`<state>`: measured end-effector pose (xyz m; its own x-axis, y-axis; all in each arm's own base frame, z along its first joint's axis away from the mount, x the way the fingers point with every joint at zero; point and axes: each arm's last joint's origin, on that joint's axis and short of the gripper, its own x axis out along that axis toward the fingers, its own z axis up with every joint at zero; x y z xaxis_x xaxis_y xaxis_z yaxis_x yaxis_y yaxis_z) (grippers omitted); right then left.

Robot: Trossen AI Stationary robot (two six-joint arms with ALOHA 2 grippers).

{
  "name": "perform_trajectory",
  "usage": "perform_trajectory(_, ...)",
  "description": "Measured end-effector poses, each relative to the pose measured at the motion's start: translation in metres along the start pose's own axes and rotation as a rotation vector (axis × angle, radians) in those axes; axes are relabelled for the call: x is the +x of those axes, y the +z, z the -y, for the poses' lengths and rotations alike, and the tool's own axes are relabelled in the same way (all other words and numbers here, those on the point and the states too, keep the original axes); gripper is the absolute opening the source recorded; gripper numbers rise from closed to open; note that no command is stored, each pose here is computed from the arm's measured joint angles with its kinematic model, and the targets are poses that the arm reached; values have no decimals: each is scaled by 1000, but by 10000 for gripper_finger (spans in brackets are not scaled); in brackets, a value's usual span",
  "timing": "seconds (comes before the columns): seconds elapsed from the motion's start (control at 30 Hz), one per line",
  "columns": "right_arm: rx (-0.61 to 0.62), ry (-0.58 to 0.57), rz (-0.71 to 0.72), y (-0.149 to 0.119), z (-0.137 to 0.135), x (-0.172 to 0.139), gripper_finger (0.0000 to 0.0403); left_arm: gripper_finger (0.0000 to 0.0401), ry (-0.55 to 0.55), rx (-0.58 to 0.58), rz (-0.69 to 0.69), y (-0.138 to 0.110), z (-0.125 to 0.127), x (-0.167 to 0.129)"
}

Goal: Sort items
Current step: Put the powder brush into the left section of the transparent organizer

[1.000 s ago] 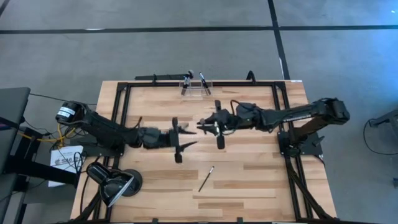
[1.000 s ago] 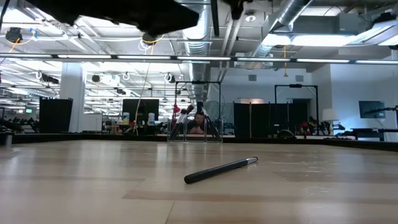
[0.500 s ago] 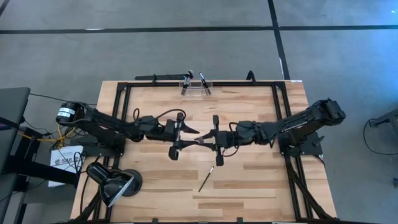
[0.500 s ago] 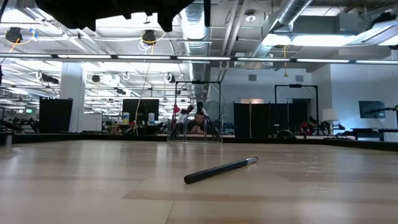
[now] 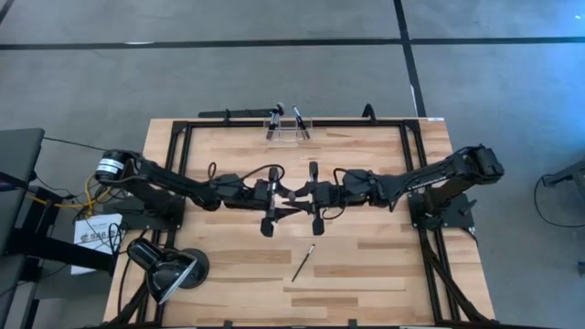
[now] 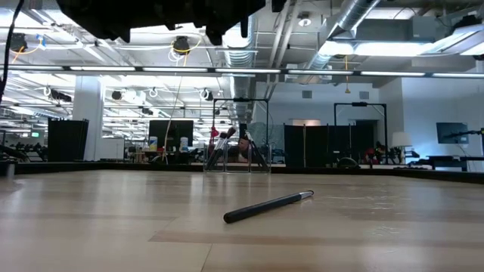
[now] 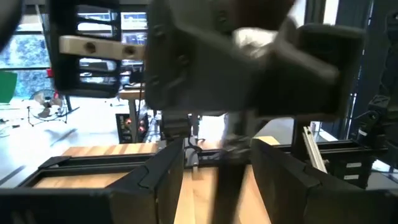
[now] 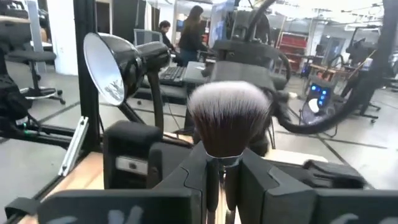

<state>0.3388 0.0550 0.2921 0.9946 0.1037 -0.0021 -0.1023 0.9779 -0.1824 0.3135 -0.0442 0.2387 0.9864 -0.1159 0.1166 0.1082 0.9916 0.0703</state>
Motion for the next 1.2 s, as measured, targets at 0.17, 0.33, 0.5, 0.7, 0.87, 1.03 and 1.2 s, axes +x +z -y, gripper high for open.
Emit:
perform_trajectory(0.17,-3,-22,-48,-4,-4,1,38,183,2,1,9,5,-1,-2)
perform_trajectory(0.33,-1,-29,-30,-2,-2,0,38,182,9,0,21,7,-2,-3)
perform_trajectory(0.5,5,-29,-36,-2,-2,0,38,157,11,-1,15,7,-2,-3)
perform_trajectory(0.7,23,-44,-49,-4,-1,1,59,46,37,23,-24,3,-6,-3)
perform_trajectory(0.87,22,-41,-56,-5,-2,0,81,41,47,18,-83,-2,-10,-4)
perform_trajectory(1.03,19,-67,-77,-5,-1,-1,125,43,104,12,-115,-10,-12,-8)
perform_trajectory(1.2,34,-66,-138,4,1,-15,185,43,164,7,-147,-19,-20,-14)
